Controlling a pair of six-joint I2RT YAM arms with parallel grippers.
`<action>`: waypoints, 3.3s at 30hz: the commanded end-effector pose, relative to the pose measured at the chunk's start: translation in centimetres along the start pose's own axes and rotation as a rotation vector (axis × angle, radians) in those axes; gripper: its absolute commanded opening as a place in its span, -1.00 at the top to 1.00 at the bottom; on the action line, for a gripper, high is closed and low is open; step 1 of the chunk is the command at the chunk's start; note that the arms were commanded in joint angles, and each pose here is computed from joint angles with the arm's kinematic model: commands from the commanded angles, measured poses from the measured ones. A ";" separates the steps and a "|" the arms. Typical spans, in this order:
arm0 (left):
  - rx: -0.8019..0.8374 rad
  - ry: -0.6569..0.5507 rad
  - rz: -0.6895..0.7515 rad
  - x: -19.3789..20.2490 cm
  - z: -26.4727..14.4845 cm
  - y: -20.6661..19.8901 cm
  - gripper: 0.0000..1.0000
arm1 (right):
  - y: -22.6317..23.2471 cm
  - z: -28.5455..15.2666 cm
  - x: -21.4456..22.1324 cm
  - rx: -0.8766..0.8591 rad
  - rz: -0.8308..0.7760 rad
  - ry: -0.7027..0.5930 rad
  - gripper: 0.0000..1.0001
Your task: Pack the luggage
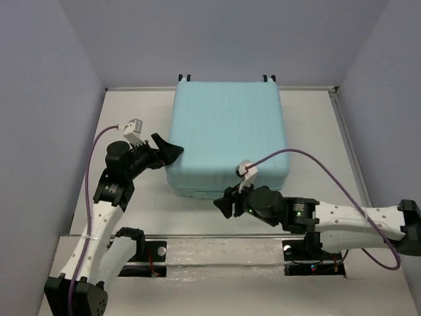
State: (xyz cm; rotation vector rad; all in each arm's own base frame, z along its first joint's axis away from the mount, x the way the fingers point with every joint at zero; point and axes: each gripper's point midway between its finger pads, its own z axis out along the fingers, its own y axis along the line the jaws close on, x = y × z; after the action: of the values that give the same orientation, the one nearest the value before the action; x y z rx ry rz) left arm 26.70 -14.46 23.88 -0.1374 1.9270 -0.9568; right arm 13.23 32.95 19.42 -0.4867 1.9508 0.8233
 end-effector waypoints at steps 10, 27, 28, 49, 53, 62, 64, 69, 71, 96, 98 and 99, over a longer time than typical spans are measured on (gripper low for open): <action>0.096 0.071 -0.023 2.7 0.0 -1.3 -0.98 | -15.3 -10.5 -18.3 0.618 0.085 -0.341 -0.99; 0.239 0.138 -0.025 6.3 0.0 -5.5 -0.98 | -16.2 6.4 -17.4 -0.198 0.211 0.052 -0.83; 0.256 0.149 -0.024 6.9 -0.1 -6.2 -0.98 | -15.9 7.6 -18.1 -0.228 0.223 0.057 -0.82; 0.254 -0.012 0.008 2.5 -1.2 -10.8 -0.98 | -15.5 2.3 -34.2 0.024 -0.065 -0.325 -1.00; 0.233 -0.043 0.000 1.7 -1.1 -10.7 -0.98 | -12.7 -5.3 -34.0 0.051 -0.169 -0.434 -0.99; 0.219 -0.090 0.012 0.7 -1.3 -10.6 -0.98 | -14.6 -6.2 -13.1 -0.015 0.069 -0.336 0.86; 0.217 -0.093 0.015 0.7 -1.4 -10.6 -0.98 | -15.8 -5.2 -9.1 -0.004 0.096 -0.294 0.86; 0.219 -0.096 0.018 0.8 -1.4 -10.4 -0.98 | -17.6 -4.4 -6.9 0.047 0.090 -0.290 0.23; 0.223 -0.088 0.019 1.1 -1.4 -10.4 -0.98 | -18.3 -4.1 -7.2 0.074 0.063 -0.302 0.13; 0.251 -0.045 0.013 2.3 -0.5 -10.4 -0.98 | -19.3 2.3 -4.2 -0.040 0.084 -0.192 0.62; 0.261 -0.039 0.003 2.4 -0.2 -10.5 -0.98 | -18.2 2.6 -3.7 -0.066 0.095 -0.194 0.86; 0.283 -0.050 -0.009 2.1 -0.1 -11.0 -0.98 | -17.4 2.8 -3.3 -0.084 0.111 -0.188 0.86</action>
State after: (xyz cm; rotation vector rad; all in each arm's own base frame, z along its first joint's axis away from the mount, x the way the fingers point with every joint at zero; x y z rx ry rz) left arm 22.45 -20.36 23.26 -0.1138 1.9583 -1.0068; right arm 28.00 20.42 12.91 -0.3059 1.9108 0.9000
